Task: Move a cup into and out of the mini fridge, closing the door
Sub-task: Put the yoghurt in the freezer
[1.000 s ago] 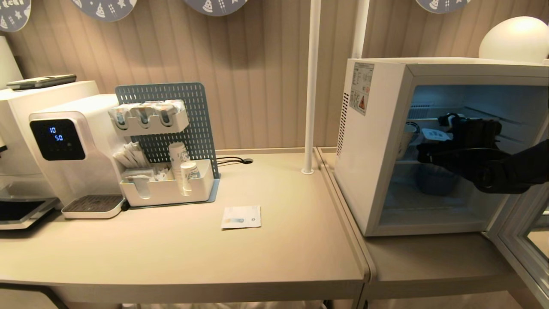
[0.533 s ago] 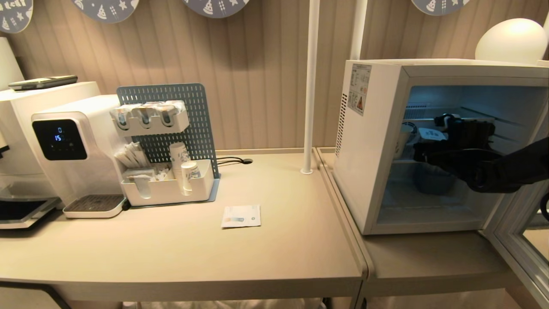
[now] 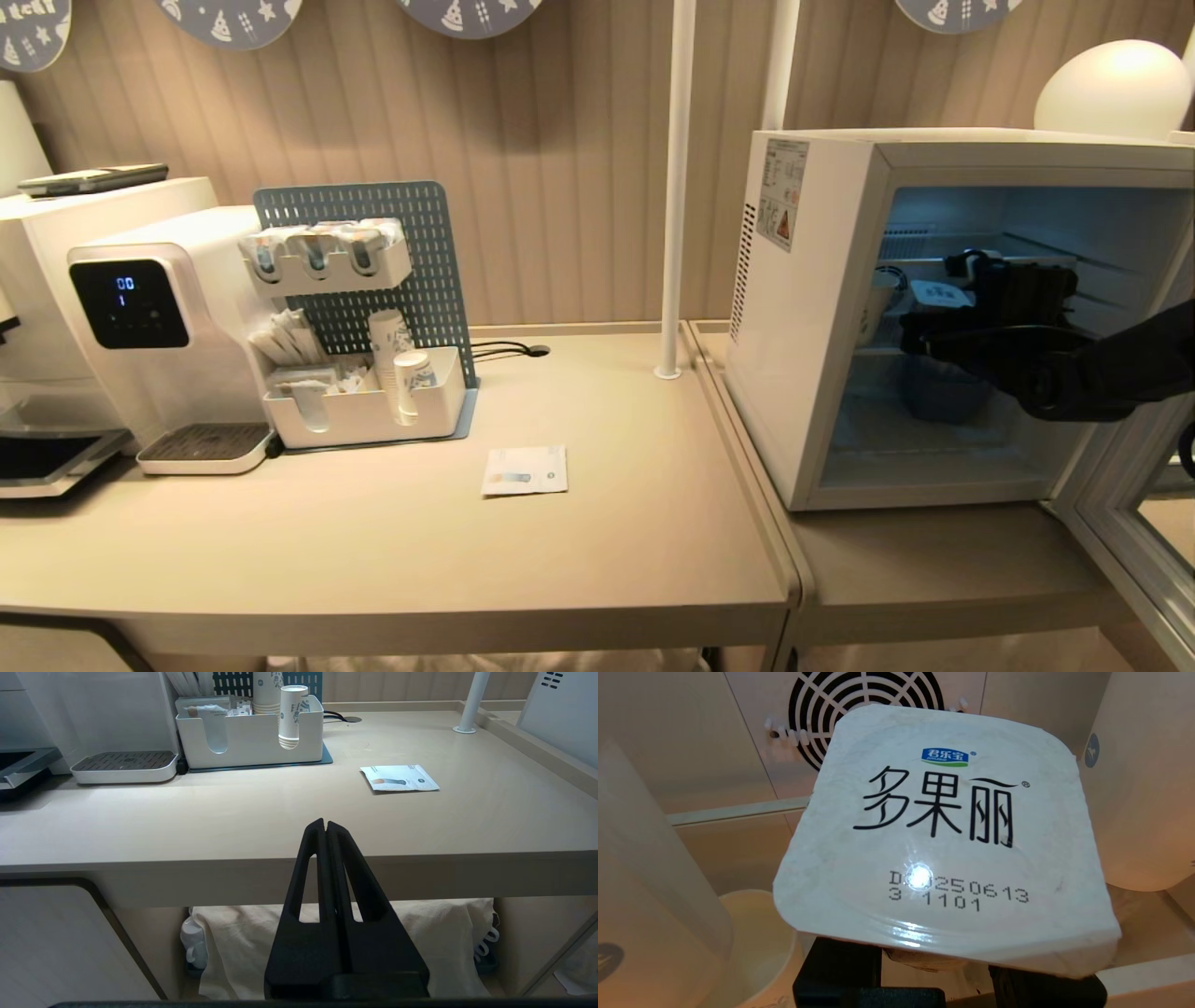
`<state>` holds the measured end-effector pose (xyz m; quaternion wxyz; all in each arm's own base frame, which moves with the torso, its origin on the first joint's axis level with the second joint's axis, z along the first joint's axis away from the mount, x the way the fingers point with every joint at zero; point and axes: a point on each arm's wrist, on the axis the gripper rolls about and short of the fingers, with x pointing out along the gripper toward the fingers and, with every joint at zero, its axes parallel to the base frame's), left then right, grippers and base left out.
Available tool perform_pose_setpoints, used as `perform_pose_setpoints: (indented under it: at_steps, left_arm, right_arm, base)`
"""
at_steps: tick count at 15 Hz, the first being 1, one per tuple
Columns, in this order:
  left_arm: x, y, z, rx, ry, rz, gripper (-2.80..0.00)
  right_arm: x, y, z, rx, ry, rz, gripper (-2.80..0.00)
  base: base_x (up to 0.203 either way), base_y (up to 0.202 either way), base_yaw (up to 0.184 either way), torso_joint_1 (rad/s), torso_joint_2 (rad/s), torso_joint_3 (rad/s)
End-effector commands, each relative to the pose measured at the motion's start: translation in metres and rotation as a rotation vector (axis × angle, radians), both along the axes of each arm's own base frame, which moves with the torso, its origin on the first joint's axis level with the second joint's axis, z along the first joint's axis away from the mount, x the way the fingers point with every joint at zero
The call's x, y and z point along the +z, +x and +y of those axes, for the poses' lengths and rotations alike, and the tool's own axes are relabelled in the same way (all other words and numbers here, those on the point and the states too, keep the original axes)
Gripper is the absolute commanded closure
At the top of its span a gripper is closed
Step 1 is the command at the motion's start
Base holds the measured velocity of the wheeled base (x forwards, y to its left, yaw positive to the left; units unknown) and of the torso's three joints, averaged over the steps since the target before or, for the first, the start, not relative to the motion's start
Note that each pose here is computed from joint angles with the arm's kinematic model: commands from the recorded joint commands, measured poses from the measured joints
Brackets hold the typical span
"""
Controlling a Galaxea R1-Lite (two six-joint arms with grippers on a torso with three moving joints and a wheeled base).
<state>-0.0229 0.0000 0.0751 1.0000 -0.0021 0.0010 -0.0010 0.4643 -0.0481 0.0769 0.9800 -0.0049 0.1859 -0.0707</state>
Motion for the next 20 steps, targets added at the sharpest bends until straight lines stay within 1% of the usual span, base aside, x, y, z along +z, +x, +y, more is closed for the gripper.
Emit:
perform_pose_setpoints:
  at_steps: [1,2,3,5,6,10,13,16,17,20]
  left_arm:
    - [0.000,0.000,0.000,0.001,0.000,0.001,0.00]
    - [0.000,0.000,0.000,0.002,0.000,0.001,0.00]
    - [0.000,0.000,0.000,0.001,0.000,0.001,0.00]
    - [0.000,0.000,0.000,0.001,0.000,0.001,0.00]
    - [0.000,0.000,0.000,0.001,0.000,0.001,0.00]
    - [0.000,0.000,0.000,0.001,0.000,0.001,0.00]
    - [0.000,0.000,0.000,0.001,0.000,0.001,0.00]
    - [0.000,0.000,0.000,0.002,0.000,0.001,0.00]
    - [0.000,0.000,0.000,0.001,0.000,0.001,0.00]
    - [0.000,0.000,0.000,0.001,0.000,0.001,0.00]
  right_arm:
    - [-0.004,-0.001,0.001,0.001,-0.002,0.013,0.00]
    - [-0.006,-0.003,0.001,0.003,-0.011,0.020,0.00]
    - [-0.007,-0.004,0.002,0.008,-0.021,0.011,-2.80]
    - [-0.006,-0.008,0.007,0.021,-0.027,-0.003,-2.80]
    - [-0.001,-0.011,0.008,0.023,-0.028,-0.017,-2.80]
    - [0.008,-0.023,0.010,0.026,-0.029,-0.026,-2.80]
    - [0.020,-0.043,0.011,0.028,-0.037,-0.047,-2.80]
    - [0.033,-0.071,0.013,0.031,-0.039,-0.053,-2.80]
    - [0.041,-0.079,0.014,0.032,-0.040,-0.068,-2.80]
    - [0.051,-0.102,0.009,0.022,-0.054,-0.075,-2.80]
  base:
    - [0.000,0.000,0.000,0.000,0.00,0.000]
    - [0.000,0.000,0.000,0.000,0.00,0.000]
    - [0.000,0.000,0.000,0.000,0.00,0.000]
    - [0.000,0.000,0.000,0.000,0.00,0.000]
    - [0.000,0.000,0.000,0.000,0.00,0.000]
    - [0.000,0.000,0.000,0.000,0.00,0.000]
    - [0.000,0.000,0.000,0.000,0.00,0.000]
    - [0.000,0.000,0.000,0.000,0.00,0.000]
    - [0.000,0.000,0.000,0.000,0.00,0.000]
    - [0.000,0.000,0.000,0.000,0.00,0.000]
